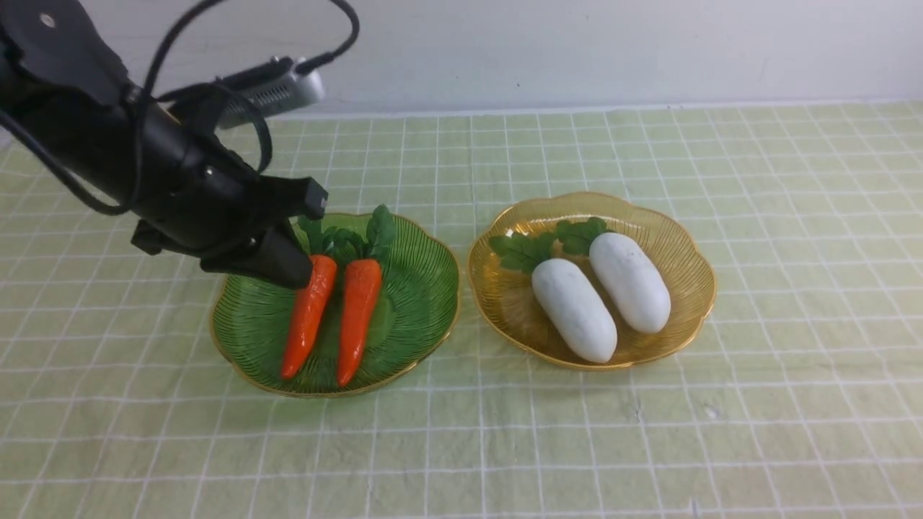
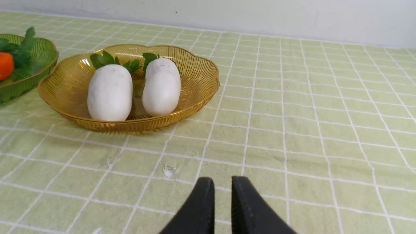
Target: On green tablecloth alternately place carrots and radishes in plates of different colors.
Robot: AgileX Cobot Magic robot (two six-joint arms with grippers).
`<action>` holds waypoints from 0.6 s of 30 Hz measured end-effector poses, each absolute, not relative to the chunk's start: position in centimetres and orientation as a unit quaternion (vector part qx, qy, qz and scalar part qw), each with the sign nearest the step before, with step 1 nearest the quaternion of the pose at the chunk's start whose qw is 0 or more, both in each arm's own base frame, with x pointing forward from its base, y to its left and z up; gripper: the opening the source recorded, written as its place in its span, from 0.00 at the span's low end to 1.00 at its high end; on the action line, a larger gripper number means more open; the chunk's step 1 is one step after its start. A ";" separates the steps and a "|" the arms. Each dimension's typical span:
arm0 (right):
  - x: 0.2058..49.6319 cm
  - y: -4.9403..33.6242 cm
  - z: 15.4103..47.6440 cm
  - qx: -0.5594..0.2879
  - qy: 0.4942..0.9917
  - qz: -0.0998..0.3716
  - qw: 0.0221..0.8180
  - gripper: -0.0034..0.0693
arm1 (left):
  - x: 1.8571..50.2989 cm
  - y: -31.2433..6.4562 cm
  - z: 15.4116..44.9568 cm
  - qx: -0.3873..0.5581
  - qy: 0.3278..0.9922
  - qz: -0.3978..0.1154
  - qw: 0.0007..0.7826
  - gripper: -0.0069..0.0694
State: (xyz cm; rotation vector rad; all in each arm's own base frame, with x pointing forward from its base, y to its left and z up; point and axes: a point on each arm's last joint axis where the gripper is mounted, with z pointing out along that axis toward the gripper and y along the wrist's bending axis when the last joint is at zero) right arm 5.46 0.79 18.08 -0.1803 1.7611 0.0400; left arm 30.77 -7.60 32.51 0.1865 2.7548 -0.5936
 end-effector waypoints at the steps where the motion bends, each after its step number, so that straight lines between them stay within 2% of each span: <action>1: 5.5 0.8 18.1 -0.079 0.770 0.018 0.633 0.15 | 29.6 -7.5 33.9 0.073 0.961 -0.208 0.169 0.08; 6: 5.5 0.8 18.1 -0.079 0.771 0.017 0.632 0.15 | 26.0 -6.8 37.5 0.094 0.953 -0.198 0.209 0.08; 11: 5.5 0.7 18.1 -0.073 0.771 0.010 0.632 0.15 | 21.6 -5.6 41.2 0.112 0.940 -0.160 0.280 0.08; 18: 5.5 0.4 18.0 -0.050 0.773 -0.009 0.632 0.15 | 17.3 -4.8 43.8 0.122 0.921 -0.145 0.341 0.08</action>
